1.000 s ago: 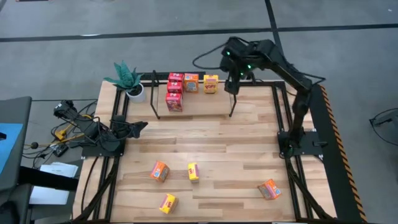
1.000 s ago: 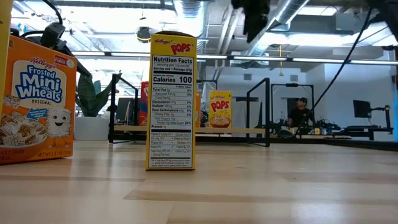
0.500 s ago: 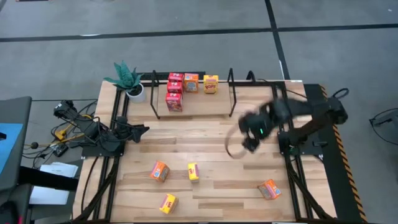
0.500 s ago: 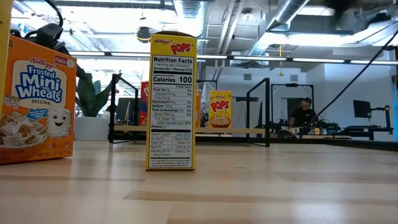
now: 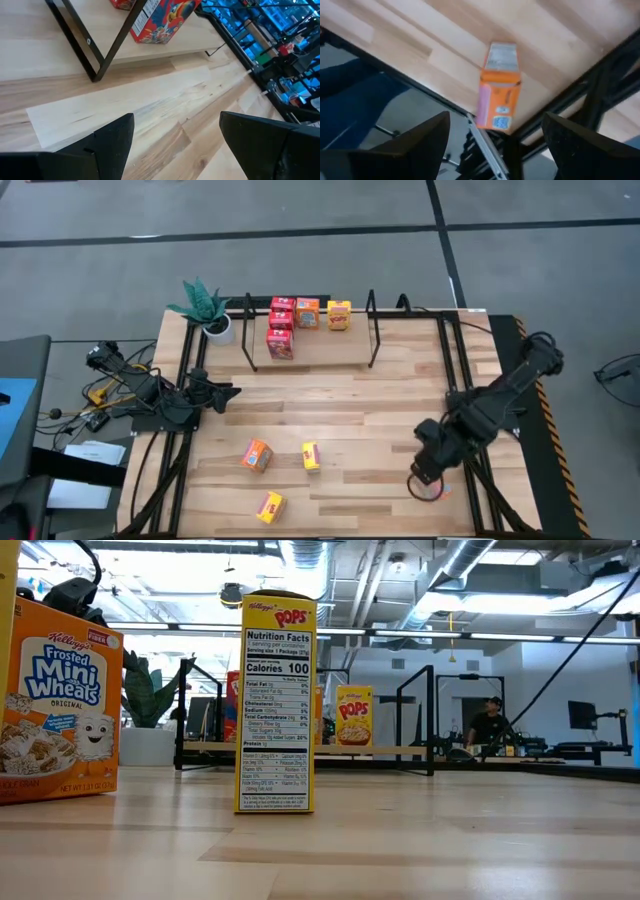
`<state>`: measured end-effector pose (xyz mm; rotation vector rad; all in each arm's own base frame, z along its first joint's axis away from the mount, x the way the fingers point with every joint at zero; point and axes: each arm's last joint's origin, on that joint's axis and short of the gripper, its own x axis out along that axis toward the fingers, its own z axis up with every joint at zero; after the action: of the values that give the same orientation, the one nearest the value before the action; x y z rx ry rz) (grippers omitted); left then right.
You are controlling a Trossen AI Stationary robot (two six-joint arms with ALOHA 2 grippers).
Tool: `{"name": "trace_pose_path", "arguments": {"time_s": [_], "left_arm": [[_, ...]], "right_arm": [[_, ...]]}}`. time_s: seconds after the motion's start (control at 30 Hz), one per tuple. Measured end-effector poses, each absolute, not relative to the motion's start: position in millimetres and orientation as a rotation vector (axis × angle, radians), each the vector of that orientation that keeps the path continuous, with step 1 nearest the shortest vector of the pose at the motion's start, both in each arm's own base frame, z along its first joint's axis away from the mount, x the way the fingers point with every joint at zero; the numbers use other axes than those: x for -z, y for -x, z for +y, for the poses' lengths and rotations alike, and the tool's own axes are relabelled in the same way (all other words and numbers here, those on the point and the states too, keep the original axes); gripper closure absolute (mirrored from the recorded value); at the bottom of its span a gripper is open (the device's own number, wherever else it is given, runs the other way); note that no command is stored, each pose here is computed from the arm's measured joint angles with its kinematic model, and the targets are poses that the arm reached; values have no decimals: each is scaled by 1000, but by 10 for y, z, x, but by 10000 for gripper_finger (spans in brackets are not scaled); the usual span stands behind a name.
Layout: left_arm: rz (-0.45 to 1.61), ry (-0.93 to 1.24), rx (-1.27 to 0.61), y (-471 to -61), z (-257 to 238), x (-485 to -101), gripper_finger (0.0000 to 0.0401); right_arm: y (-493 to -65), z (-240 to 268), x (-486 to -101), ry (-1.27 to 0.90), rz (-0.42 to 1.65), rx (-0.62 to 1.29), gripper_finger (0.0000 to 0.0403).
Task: Stack cereal on shelf
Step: Put the right orange cereal box on the shelf aligned with the other orange cereal box
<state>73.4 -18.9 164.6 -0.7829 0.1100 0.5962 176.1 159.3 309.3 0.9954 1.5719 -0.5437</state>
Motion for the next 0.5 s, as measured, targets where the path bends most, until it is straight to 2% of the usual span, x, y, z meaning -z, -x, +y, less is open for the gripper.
{"name": "trace_pose_path", "arguments": {"time_s": [0.17,0.5], "left_arm": [[110,777,-597,-733,-189,-1647,115],[109,777,-598,-733,-188,-1647,115]], "right_arm": [[-1687,1812,-2978,-957,1613,610,64],[-1815,2030,-2740,-928,1611,579,67]]}}
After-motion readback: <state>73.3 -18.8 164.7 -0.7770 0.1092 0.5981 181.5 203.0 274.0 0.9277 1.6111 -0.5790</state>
